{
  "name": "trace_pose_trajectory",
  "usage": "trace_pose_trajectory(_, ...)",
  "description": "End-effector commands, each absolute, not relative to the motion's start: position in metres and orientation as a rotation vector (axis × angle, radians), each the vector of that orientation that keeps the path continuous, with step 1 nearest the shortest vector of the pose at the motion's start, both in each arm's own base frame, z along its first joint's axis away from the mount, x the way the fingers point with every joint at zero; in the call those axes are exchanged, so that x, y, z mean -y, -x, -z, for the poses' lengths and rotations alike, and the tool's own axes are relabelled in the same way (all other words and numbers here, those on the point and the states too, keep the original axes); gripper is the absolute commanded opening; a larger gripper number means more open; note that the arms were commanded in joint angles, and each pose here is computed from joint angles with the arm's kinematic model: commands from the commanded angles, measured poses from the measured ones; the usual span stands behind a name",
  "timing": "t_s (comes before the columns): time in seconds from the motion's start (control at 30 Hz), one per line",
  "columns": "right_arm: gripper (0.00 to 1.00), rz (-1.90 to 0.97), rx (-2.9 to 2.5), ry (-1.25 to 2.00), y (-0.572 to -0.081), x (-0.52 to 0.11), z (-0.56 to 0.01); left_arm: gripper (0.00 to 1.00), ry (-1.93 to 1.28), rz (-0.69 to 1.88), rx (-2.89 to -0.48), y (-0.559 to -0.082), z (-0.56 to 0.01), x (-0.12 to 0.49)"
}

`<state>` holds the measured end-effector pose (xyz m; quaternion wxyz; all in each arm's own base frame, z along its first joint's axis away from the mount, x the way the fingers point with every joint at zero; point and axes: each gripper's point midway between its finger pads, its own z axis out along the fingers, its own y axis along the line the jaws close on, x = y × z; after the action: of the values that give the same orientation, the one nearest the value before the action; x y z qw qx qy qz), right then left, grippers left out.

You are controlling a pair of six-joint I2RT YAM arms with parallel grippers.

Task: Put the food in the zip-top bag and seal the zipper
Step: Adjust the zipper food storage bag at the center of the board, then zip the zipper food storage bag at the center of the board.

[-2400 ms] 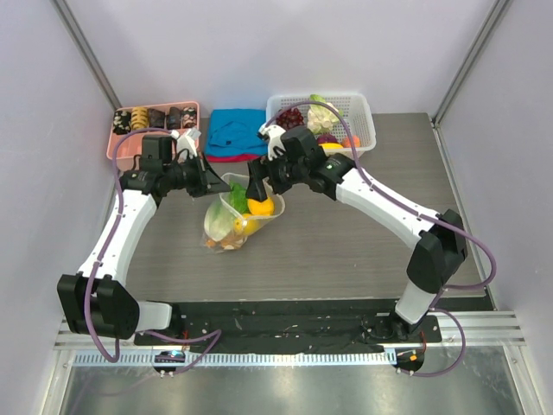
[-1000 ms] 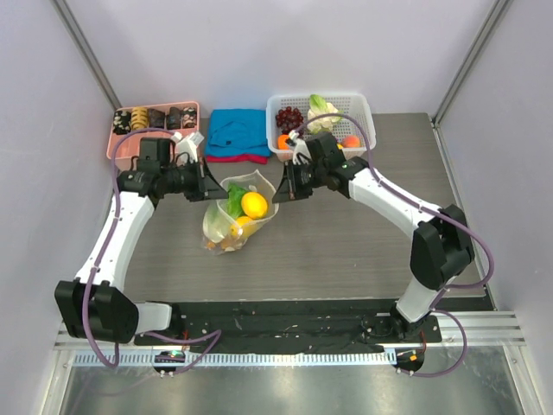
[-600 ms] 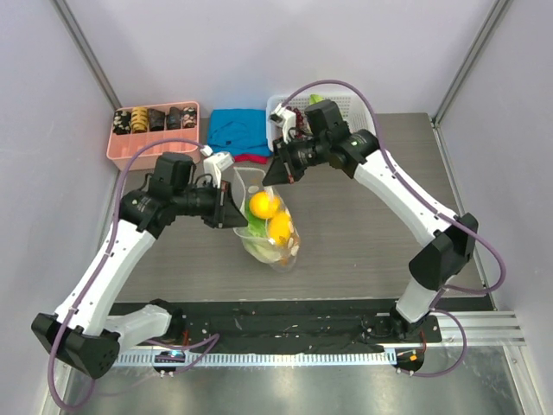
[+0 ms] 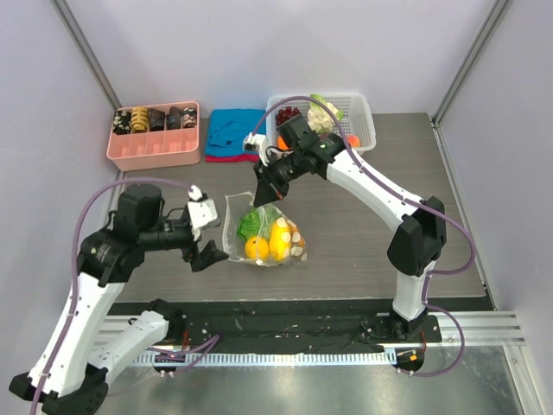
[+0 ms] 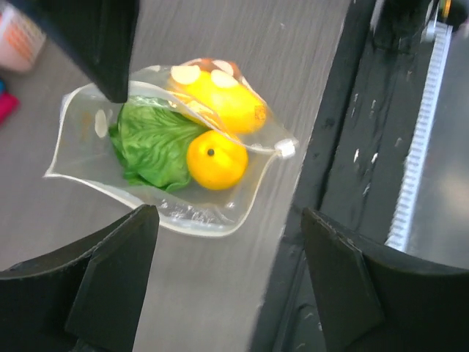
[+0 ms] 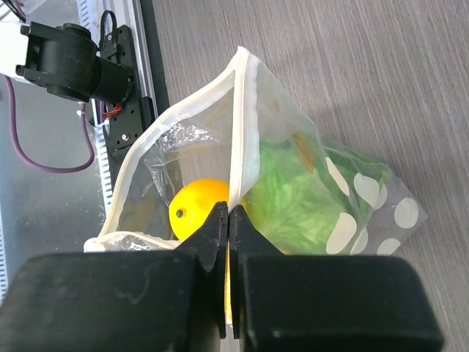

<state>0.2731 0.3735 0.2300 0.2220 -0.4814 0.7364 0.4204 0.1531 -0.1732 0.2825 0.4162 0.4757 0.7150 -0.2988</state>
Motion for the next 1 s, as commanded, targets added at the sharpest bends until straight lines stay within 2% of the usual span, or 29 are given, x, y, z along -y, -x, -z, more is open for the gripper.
trace_pose_trajectory(0.0, 0.01, -1.17, -1.929, 1.38, -0.274, -0.379, -0.249, 0.8, -1.653, 0.617, -1.538, -0.136, -0.252, 0.163)
trace_pose_trajectory(0.37, 0.01, -1.184, -1.928, 1.392, -0.273, -0.379, -0.247, 0.75, -2.041, 0.378, -1.141, -0.139, -0.194, 0.172)
trace_pose_trajectory(0.53, 0.01, -1.209, -1.911, 1.4, -0.273, -0.383, -0.25, 0.71, -2.006, 0.288, -1.127, -0.157, -0.17, 0.191)
trace_pose_trajectory(0.67, 0.01, -1.236, -1.89, 1.416, -0.269, -0.387, -0.251, 0.61, -1.919, 0.267, -1.246, -0.172, -0.159, 0.199)
trace_pose_trajectory(0.77, 0.01, -1.235, -1.869, 1.444, -0.265, -0.391, -0.25, 0.38, -1.841, 0.312, -1.293, -0.173, -0.169, 0.205)
trace_pose_trajectory(0.8, 0.01, -1.235, -1.848, 1.454, -0.263, -0.395, -0.253, 0.18, -1.814, 0.333, -1.286, -0.173, -0.179, 0.209)
trace_pose_trajectory(0.87, 0.01, -1.241, -1.833, 1.452, -0.264, -0.399, -0.255, 0.0, -1.718, 0.395, -1.306, -0.17, -0.199, 0.218)
trace_pose_trajectory(0.9, 0.01, -1.249, -1.824, 1.436, -0.264, -0.403, -0.26, 0.0, -1.678, 0.41, -1.315, -0.17, -0.21, 0.221)
trace_pose_trajectory(0.97, 0.13, -1.258, -1.812, 1.425, -0.263, -0.404, -0.267, 0.0, -1.637, 0.45, -1.363, -0.17, -0.215, 0.226)
